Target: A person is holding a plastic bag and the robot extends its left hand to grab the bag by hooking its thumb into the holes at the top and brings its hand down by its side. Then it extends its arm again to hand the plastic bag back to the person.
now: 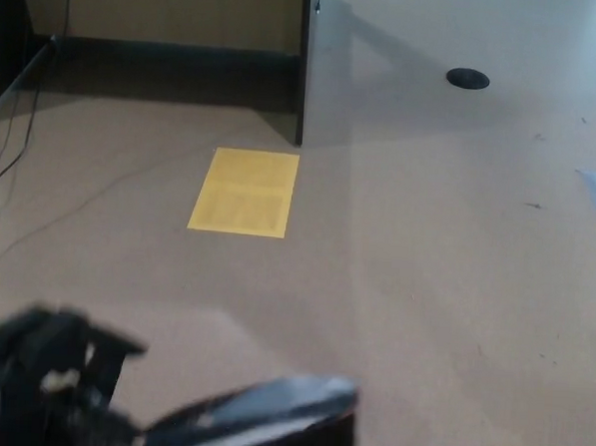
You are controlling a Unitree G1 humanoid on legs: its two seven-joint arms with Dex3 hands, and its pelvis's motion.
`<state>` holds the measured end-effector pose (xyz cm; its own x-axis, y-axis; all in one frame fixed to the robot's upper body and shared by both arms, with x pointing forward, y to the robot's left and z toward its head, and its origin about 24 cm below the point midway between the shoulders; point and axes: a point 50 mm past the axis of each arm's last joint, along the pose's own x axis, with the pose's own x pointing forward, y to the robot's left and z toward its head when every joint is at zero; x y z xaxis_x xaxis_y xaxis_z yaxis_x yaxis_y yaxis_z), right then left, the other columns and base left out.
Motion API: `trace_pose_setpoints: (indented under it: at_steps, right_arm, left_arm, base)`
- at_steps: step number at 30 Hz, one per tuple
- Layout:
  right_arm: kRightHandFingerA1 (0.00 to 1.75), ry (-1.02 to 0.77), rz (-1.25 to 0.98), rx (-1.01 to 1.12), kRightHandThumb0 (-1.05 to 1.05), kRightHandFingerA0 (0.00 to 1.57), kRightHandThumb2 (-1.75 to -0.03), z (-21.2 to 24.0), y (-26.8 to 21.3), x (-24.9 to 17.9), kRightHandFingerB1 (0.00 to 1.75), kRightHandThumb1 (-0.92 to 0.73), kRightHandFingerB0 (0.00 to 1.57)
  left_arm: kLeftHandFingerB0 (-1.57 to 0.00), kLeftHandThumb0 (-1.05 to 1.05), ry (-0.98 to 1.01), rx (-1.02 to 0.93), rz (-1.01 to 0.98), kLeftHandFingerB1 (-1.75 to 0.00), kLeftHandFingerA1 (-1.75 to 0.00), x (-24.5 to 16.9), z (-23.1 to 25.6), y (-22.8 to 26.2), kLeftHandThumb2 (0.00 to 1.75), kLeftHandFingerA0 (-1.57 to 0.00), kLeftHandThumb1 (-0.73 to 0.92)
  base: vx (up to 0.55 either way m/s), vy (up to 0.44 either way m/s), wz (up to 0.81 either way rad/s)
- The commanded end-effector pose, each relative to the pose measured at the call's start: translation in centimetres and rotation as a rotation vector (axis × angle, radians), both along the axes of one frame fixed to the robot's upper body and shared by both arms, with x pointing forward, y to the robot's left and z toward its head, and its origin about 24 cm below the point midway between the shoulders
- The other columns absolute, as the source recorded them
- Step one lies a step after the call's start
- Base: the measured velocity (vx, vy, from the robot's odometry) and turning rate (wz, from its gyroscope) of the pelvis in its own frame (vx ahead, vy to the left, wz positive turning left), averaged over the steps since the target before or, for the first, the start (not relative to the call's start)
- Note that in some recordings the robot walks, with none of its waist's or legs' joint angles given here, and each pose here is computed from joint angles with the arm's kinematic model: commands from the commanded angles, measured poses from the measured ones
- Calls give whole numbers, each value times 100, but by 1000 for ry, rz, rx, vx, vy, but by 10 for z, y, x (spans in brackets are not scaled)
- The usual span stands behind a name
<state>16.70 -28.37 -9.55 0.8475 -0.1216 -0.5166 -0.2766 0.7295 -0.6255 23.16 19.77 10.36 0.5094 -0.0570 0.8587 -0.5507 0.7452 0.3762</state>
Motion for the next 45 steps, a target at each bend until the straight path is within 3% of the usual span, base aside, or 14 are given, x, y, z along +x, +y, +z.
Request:
trace_pose_setpoints:
  at_steps: [1,6,7,8,22,24,25,26,31,32,38,45]
  right_arm:
    - [69,-36,-22,-9,-28,79,-60,8,-8,7,43,-69,60]
    - [71,-37,-30,3,-30,80,-60,7,-7,6,43,-69,59]
    - [70,-34,-38,3,-30,80,-60,6,-7,6,43,-69,60]
    - [70,-34,-41,5,-30,79,-60,6,-6,5,43,-69,60]
    - [70,-34,-41,6,-30,79,-60,6,-6,5,43,-69,60]
    - [75,-32,-41,7,-30,80,-60,5,-4,5,42,-67,58]
    - [63,-51,-42,1,-28,77,-61,8,-6,10,43,-69,59]
    - [66,-55,-44,5,-29,77,-61,9,-6,11,43,-69,59]
    - [74,-61,-43,7,-30,78,-60,10,-6,13,43,-69,60]
    - [64,-62,-41,3,-29,79,-61,11,-6,13,43,-69,59]
    - [74,-87,-39,-5,-29,82,-60,15,-5,23,43,-67,59]
    - [70,-34,-34,5,-29,79,-60,6,-4,9,43,-69,60]
  left_arm:
    - [-84,-7,-105,8,0,-112,-162,42,81,-12,93,-95,61]
    - [-82,-2,-163,27,-56,-117,-159,61,116,-31,92,-99,62]
    - [-82,-9,-181,45,-67,-114,-152,67,125,-37,85,-100,64]
    - [-82,-11,-194,49,-80,-113,-151,72,134,-44,84,-92,65]
    - [-82,-11,-178,47,-86,-113,-151,74,138,-47,84,-92,65]
    - [-81,-9,-205,53,-75,-113,-154,77,149,-55,83,-86,64]
    - [-75,-11,-319,96,-152,-123,-168,98,224,-122,73,-99,70]
    - [-73,-12,-330,107,-158,-125,-167,98,235,-131,69,-95,70]
    - [-74,-12,-329,109,-128,-123,-165,102,239,-132,70,-91,69]
    - [-76,-12,-331,110,-122,-119,-165,103,239,-132,70,-91,70]
    - [-79,-13,-328,106,-125,-112,-167,105,242,-136,71,-96,72]
    - [-74,-9,-312,89,-156,-124,-168,103,227,-138,74,-97,69]
  base:
    - [0,0,0]
    - [0,0,0]
    - [0,0,0]
    - [0,0,0]
    - [0,0,0]
    - [0,0,0]
    - [0,0,0]
    - [0,0,7]
    - [0,0,0]
    - [0,0,0]
    - [0,0,0]
    - [0,0,0]
